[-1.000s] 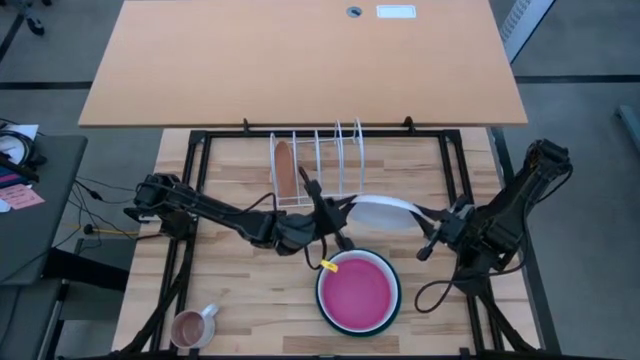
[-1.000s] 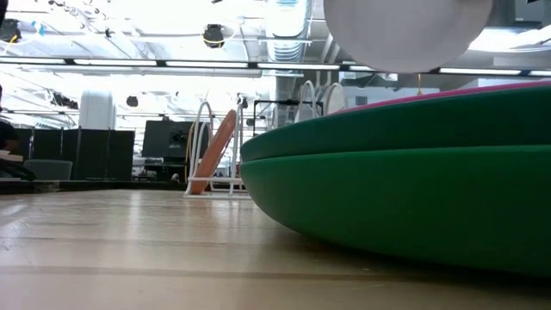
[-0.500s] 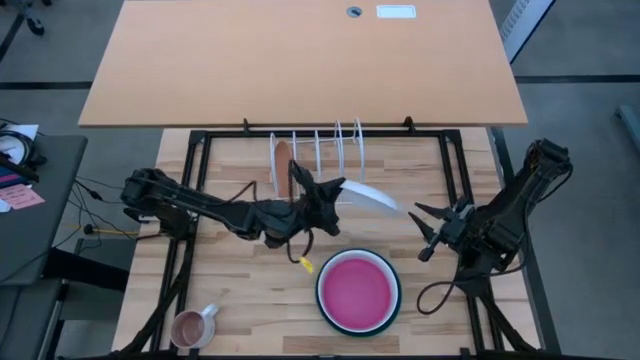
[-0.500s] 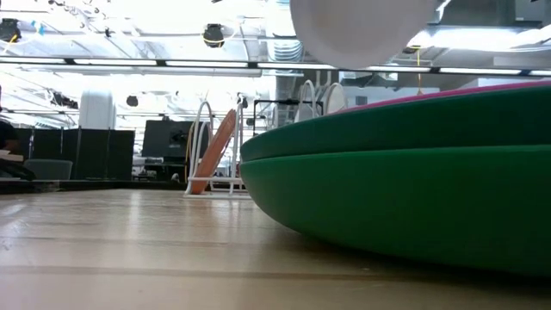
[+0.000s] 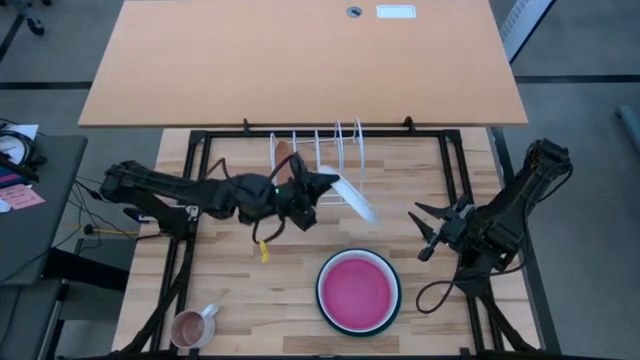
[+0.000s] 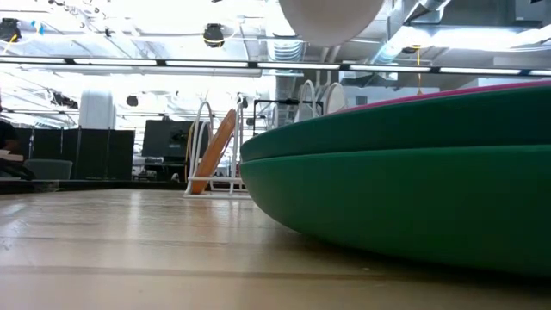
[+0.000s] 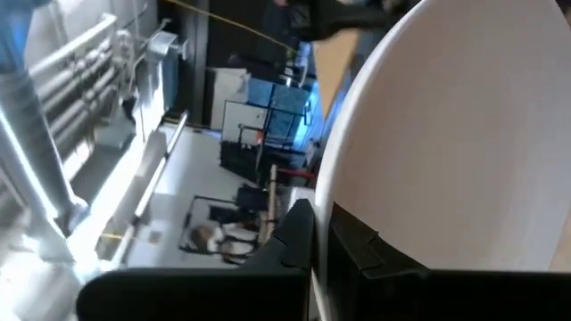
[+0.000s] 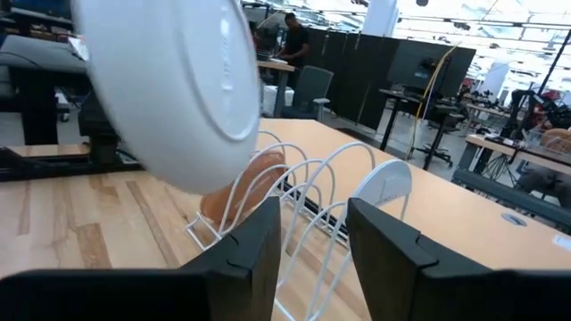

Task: Sort dishes
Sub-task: Put the small white plate in the dish rack

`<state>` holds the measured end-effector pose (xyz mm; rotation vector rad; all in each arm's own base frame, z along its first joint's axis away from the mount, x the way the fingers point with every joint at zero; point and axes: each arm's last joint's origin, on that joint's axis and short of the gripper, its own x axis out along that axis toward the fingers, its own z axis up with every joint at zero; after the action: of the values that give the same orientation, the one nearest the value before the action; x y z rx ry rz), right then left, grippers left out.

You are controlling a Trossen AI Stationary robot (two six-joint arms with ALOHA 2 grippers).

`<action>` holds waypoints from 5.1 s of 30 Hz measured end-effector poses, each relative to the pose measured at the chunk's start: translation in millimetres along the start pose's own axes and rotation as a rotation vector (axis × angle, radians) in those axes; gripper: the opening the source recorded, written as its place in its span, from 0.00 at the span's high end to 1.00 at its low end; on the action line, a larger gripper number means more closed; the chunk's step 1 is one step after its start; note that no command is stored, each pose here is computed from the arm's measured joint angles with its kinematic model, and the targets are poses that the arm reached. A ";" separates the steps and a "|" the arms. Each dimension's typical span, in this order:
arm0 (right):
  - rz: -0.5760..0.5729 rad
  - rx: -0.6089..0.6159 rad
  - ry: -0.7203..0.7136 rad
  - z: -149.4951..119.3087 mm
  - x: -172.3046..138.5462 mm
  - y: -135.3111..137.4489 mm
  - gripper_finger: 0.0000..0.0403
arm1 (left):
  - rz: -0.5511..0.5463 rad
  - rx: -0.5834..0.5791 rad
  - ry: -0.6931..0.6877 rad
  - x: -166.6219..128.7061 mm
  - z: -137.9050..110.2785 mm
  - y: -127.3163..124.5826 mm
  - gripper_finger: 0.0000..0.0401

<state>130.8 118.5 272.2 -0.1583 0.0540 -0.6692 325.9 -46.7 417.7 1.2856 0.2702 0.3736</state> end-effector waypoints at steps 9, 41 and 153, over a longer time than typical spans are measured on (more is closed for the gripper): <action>0.065 0.039 0.074 -2.1 -0.1 2.0 0.66 | -0.020 0.085 -0.102 -2.8 -42.8 31.4 1.00; -0.150 -0.232 0.202 -16.2 38.8 -23.8 0.66 | -0.257 0.052 -0.463 -9.4 -221.8 74.8 0.98; -0.250 -0.268 0.296 -20.3 58.0 -35.5 0.66 | -0.714 -0.121 -0.402 87.8 -319.3 -65.0 0.98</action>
<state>152.4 52.5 258.0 -0.3265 0.4147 -0.9300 286.2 255.1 272.0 1.0368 0.3362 -0.4662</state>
